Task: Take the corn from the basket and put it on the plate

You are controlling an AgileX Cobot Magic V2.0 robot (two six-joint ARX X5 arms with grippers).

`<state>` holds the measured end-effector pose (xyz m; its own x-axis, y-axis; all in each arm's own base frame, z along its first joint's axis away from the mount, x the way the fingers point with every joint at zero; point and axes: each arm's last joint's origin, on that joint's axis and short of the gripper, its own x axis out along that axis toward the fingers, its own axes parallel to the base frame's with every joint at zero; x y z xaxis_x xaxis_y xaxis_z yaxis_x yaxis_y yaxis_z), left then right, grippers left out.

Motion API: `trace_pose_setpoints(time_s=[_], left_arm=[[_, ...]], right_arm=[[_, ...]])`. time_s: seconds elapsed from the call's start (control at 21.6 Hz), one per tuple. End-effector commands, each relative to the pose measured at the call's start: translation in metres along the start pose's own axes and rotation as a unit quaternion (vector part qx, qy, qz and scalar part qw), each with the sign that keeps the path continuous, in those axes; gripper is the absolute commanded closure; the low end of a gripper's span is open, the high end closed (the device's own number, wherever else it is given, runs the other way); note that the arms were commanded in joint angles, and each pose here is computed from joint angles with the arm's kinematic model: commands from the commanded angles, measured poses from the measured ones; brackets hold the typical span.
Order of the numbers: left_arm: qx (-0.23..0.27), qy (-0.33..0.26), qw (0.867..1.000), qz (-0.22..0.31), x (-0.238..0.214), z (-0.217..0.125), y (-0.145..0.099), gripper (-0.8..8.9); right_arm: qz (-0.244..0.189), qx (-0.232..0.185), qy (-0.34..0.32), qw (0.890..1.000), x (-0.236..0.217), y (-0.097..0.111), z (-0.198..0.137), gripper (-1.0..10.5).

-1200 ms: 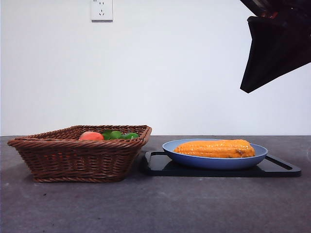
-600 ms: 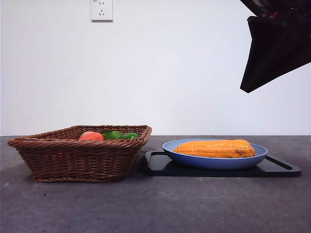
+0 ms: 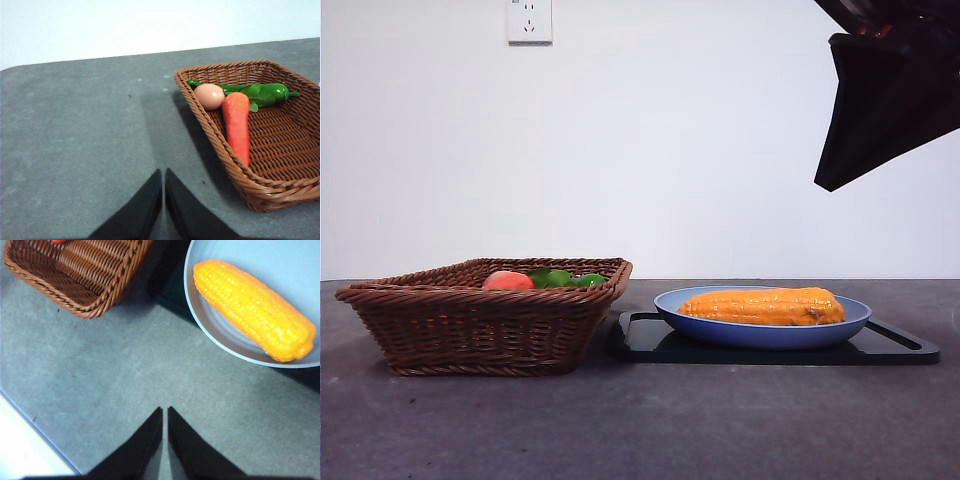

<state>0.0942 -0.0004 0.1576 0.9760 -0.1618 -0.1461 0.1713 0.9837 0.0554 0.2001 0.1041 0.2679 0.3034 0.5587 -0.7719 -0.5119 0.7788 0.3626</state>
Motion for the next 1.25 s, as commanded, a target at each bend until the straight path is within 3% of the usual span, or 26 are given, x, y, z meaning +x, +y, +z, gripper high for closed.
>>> trace_pose_setpoints(time_s=[0.05,0.32,0.42,0.6,0.88,1.2,1.25], left_arm=[[-0.006,0.021,1.000,-0.002,0.001,-0.007,0.000,8.06],[-0.006,0.021,1.000,-0.002,0.001,-0.007,0.000,8.06],[-0.006,0.021,1.000,-0.002,0.001,-0.007,0.000,8.06],[-0.006,0.021,1.000,-0.002,0.001,-0.007,0.000,8.06],[-0.006,0.021,1.000,-0.002,0.001,-0.007,0.000,8.06],[-0.006,0.021,1.000,-0.002,0.001,-0.007,0.000,8.06],[-0.006,0.021,1.000,-0.002,0.001,-0.007,0.000,8.06]], right_arm=[[0.007,-0.005,-0.001,1.000,0.001,0.004,0.003,9.4],[-0.043,-0.049,-0.076,0.995,-0.011,-0.009,0.014,9.4],[-0.065,-0.070,-0.131,0.987,-0.020,-0.010,0.020,9.4],[-0.141,-0.109,-0.277,0.944,-0.060,-0.011,0.018,9.4],[-0.219,-0.104,-0.420,0.874,-0.091,-0.025,-0.044,9.4],[-0.318,-0.066,-0.467,0.822,-0.077,-0.038,-0.102,9.4],[-0.325,-0.063,-0.469,0.819,-0.073,-0.040,-0.109,9.4]])
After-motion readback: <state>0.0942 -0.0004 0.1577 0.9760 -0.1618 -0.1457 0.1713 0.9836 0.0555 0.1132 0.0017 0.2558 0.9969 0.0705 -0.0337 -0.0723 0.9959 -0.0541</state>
